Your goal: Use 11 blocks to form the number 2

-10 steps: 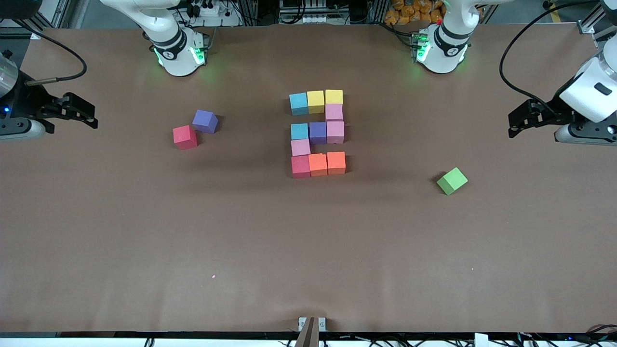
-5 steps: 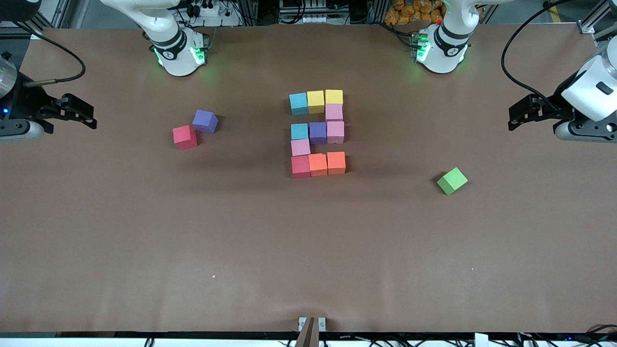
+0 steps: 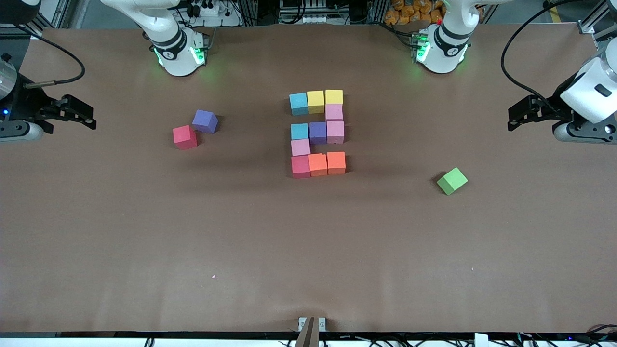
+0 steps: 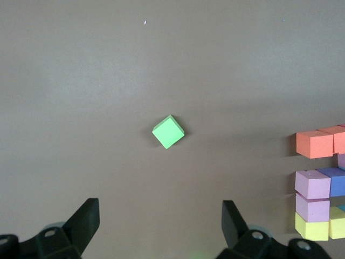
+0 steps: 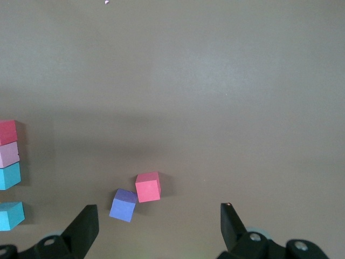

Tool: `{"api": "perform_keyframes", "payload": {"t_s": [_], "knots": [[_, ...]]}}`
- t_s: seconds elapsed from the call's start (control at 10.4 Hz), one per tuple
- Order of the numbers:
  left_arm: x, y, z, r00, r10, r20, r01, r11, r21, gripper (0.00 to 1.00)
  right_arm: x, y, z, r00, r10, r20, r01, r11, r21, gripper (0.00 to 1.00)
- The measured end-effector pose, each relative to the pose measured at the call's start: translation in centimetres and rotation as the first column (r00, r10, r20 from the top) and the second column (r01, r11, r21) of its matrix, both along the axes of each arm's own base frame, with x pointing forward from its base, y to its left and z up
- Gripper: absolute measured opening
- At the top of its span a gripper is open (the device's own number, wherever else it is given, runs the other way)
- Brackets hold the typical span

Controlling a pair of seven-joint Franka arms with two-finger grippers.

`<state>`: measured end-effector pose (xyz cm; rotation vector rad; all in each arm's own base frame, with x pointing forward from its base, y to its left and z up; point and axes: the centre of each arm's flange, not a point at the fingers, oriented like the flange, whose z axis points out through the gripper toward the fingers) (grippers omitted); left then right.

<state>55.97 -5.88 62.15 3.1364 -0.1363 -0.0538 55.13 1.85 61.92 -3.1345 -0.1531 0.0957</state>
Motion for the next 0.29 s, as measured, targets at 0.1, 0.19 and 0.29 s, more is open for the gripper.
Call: {"api": "perform_keyframes", "payload": {"t_s": [0.1, 0.19, 0.29], "knots": [[-0.01, 0.02, -0.05, 1.000, 0.000, -0.003, 0.000, 1.000, 0.001, 1.00, 0.00, -0.02, -0.02, 1.000, 0.000, -0.001, 0.000, 1.000, 0.000, 1.00], [-0.01, 0.02, -0.07, 1.000, 0.000, -0.004, 0.000, 1.000, 0.001, 1.00, 0.00, -0.02, -0.05, 1.000, 0.000, -0.001, 0.000, 1.000, 0.000, 1.00], [0.00, 0.02, -0.08, 1.000, 0.000, -0.004, 0.000, 1.000, 0.001, 1.00, 0.00, -0.03, -0.06, 1.000, -0.001, -0.001, 0.001, 1.000, 0.000, 1.00]]}}
